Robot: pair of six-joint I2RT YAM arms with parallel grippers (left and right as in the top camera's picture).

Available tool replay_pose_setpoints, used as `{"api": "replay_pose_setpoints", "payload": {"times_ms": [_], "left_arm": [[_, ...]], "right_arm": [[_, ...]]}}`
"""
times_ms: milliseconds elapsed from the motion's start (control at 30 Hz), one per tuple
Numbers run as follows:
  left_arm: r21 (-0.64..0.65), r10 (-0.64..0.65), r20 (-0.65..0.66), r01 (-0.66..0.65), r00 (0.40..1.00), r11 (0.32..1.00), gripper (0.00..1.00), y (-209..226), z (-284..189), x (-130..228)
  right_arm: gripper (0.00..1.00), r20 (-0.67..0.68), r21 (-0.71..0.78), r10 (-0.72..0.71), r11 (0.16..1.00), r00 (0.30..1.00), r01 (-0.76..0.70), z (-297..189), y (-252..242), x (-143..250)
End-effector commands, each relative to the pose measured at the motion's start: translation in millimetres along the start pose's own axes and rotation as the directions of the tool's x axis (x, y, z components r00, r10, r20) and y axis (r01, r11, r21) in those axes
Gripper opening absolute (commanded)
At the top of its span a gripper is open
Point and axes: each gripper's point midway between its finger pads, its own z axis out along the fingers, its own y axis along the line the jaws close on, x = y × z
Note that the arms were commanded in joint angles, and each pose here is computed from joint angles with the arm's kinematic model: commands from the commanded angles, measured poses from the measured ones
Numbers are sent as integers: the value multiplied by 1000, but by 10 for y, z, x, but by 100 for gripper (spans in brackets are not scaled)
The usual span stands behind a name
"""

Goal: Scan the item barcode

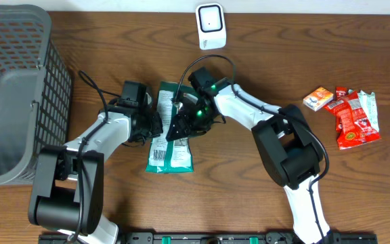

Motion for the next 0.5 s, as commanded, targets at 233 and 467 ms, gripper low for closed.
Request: {"api": "replay_pose_setpoints", "payload": {"times_ms": [233, 467], "left_arm": [[-39, -12, -119, 7, 993, 999, 23, 86, 214, 349], [-38, -12, -119, 7, 993, 999, 26, 85, 213, 349]], "right_arm": [[40, -33, 75, 5, 997, 999, -3, 158, -131, 108], [18, -33, 70, -58, 996, 998, 60, 221, -68, 96]]}}
